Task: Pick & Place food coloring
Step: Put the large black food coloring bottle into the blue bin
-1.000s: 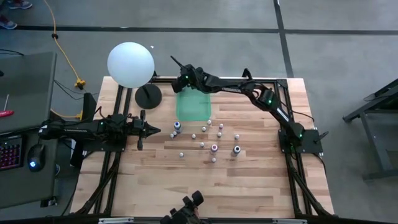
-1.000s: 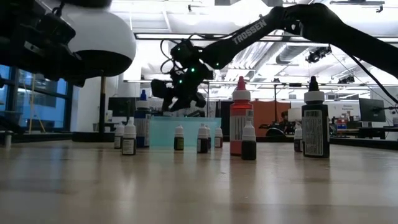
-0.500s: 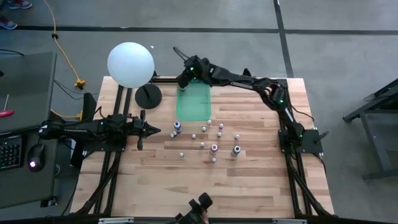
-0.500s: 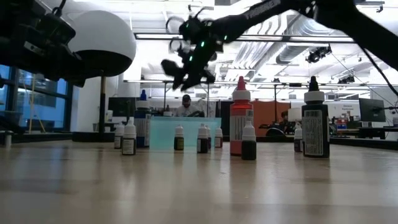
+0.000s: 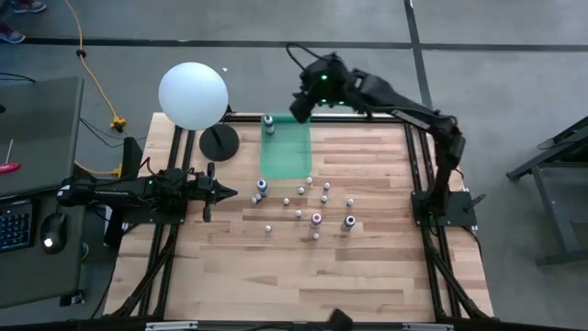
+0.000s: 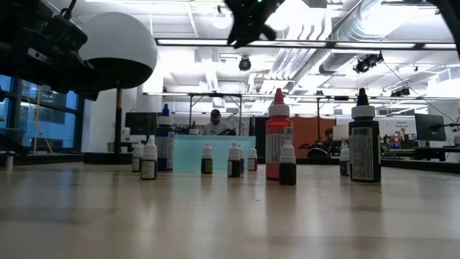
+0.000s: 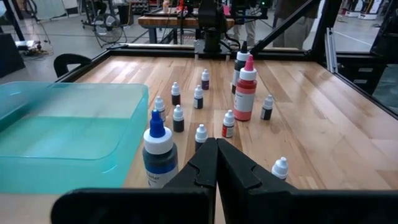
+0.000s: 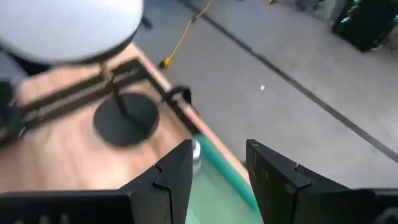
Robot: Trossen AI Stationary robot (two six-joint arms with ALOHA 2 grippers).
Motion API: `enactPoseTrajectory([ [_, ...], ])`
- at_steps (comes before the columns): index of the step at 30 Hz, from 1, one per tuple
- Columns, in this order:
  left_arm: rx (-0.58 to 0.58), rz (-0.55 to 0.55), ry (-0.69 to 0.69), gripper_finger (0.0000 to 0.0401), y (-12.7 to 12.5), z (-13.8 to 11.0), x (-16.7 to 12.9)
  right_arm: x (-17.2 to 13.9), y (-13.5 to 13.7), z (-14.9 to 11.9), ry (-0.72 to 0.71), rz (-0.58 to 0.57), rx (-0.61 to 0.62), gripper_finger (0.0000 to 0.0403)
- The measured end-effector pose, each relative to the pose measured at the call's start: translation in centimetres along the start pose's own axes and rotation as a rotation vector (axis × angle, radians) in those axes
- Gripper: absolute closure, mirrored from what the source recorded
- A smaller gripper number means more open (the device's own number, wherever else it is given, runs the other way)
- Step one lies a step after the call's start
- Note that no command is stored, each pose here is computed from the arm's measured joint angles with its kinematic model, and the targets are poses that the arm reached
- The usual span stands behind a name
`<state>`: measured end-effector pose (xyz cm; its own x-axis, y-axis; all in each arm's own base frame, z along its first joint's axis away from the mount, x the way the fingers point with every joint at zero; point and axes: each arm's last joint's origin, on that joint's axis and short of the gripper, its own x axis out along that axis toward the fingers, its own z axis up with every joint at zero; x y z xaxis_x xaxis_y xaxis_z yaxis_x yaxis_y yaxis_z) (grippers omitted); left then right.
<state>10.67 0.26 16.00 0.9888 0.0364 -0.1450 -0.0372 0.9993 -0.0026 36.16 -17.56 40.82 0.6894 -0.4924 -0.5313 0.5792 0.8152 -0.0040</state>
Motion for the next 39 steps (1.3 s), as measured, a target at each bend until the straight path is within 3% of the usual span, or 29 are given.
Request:
enactPoseTrajectory([
  [8, 0.0, 0.0, 0.0, 0.0401, 0.0, 0.0, 0.0, -5.7, 0.2, -2.3, 0.276, 0.049, -0.155, 0.0262],
  [20, 0.0, 0.0, 0.0, 0.0401, 0.0, 0.0, 0.0, -9.5, 2.6, -6.1, 0.703, 0.237, -0.166, 0.0263],
  [24, 0.0, 0.0, 0.0, 0.0401, 0.0, 0.0, 0.0, -10.4, 4.1, -6.6, 0.714, 0.32, -0.155, 0.0263],
  [28, 0.0, 0.0, 0.0, 0.0401, 0.0, 0.0, 0.0, -11.6, 5.5, -8.6, 0.769, 0.315, -0.171, 0.0263],
  [39, 0.0, 0.0, 0.0, 0.0401, 0.0, 0.0, 0.0, -11.9, 9.5, -18.7, 0.754, 0.316, -0.263, 0.0263],
])
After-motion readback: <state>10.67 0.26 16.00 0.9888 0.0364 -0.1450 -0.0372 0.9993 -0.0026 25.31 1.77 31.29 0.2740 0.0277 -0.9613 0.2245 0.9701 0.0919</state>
